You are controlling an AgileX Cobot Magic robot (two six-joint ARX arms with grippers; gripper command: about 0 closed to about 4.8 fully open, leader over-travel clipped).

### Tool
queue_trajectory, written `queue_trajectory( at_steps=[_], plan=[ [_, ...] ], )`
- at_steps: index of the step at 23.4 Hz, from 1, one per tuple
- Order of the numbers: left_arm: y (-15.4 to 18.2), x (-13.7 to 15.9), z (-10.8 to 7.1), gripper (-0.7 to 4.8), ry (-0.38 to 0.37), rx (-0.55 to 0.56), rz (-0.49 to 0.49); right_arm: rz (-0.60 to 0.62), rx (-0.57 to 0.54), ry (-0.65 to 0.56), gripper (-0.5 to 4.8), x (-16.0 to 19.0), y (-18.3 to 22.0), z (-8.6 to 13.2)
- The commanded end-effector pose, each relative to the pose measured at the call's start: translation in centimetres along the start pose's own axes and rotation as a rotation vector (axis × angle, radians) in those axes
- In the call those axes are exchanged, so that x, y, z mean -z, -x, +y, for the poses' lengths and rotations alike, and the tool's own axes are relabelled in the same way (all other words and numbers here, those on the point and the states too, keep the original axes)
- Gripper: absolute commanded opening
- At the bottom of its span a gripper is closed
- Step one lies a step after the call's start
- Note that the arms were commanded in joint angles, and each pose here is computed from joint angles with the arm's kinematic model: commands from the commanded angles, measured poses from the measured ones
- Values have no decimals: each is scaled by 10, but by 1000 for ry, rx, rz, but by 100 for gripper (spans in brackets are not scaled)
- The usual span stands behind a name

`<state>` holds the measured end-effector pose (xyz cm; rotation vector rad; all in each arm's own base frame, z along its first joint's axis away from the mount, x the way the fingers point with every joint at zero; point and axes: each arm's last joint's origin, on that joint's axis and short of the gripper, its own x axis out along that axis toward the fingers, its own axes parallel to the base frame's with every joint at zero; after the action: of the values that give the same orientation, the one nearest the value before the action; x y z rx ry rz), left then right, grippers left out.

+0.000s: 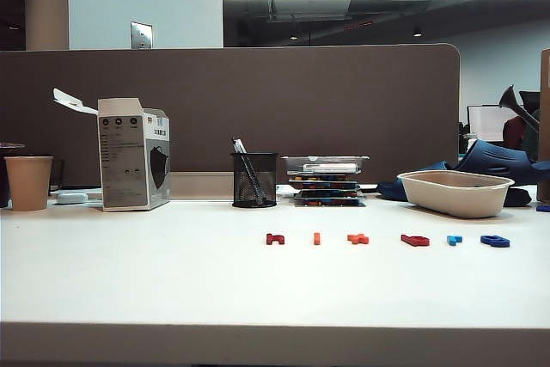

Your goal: Select the appropriate letters from the row of letter magnets placed on the table to arrange into the word "big".

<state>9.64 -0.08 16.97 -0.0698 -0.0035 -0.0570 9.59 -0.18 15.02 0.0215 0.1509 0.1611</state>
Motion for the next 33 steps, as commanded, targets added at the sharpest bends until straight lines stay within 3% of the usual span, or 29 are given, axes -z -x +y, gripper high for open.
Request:
queue_trajectory(
  at_steps=[1, 4, 6, 10, 12, 16, 18, 22, 28, 33],
  plan=[
    [7, -27, -7, -5, 79, 170, -36, -24, 2, 7, -5, -1, 0, 0],
    [19, -52, -12, -5, 148, 255, -10, -23, 2, 7, -5, -1, 0, 0],
    [36, -80, -18, -5, 245, 355, 32, -22, -4, 5, -5, -1, 0, 0],
    [55, -118, -26, -5, 259, 493, 53, -22, -9, 5, -5, -1, 0, 0],
    [62, -147, -28, -5, 268, 493, 76, -22, -9, 5, -5, -1, 0, 0],
    [56, -207, -33, -5, 278, 518, 260, -22, -9, 5, -5, -1, 0, 0],
    [48, -238, -34, -5, 281, 471, 353, -22, -9, 5, -5, -1, 0, 0],
    [38, -277, -34, -5, 300, 364, 449, -22, -9, 5, -5, -1, 0, 0],
    [21, -318, -43, -5, 299, 368, 465, -21, -9, 5, -5, -1, 0, 0],
    [-6, -317, -67, -5, 253, 360, 642, -18, -8, 3, -5, 0, 0, 0]
  ],
)
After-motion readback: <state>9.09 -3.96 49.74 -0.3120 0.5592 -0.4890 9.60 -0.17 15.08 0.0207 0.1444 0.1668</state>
